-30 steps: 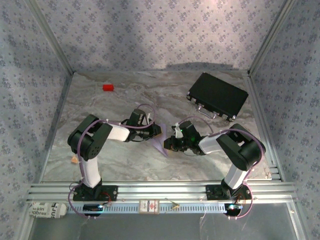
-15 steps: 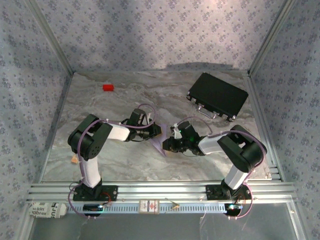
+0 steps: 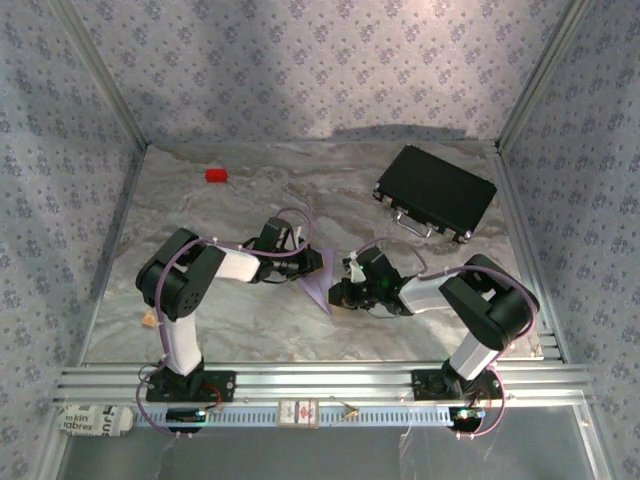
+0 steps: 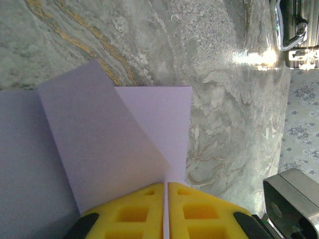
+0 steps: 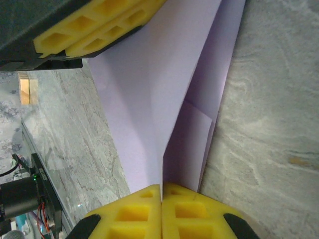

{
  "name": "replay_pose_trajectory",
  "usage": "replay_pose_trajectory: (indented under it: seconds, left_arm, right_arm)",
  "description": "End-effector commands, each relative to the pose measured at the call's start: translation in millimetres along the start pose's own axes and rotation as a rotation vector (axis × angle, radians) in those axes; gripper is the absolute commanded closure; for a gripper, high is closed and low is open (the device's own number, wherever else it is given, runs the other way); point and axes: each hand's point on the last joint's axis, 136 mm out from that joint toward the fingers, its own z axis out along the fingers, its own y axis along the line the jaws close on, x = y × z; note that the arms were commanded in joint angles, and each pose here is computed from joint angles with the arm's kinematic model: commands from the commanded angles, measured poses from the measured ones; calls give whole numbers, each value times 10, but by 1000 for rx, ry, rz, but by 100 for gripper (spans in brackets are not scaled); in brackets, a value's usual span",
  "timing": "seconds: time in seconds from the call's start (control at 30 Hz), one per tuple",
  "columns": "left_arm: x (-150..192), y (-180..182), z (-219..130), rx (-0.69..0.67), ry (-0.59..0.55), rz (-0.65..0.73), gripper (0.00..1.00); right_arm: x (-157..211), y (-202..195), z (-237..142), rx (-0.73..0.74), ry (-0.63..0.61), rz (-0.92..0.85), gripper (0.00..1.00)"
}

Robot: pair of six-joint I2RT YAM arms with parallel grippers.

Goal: Fold a paper plane with a square sheet of paper (pick it up from the middle)
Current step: Fourth fold the wing at the center of the table.

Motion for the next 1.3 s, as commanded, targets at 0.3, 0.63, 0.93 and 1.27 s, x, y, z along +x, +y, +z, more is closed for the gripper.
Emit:
replay_pose_trajectory:
  seconds: [0.3,0.63,0.93,1.27]
  left_arm:
    - [152,330,44,-92,22,-62,91]
    - [166,368,7,-92,-5,-83,92]
    - [178,393,-22,-94,-32,-100,93]
    - [249,414,-100,-115,-102,-117,94]
  right_arm:
    - [231,-12,-98,24,43,30,88]
    - [336,-115,-98,56,56,40,95]
    - [444,-185,-53,86,99,25,93]
    - [232,0,-209,53,51,-12,78]
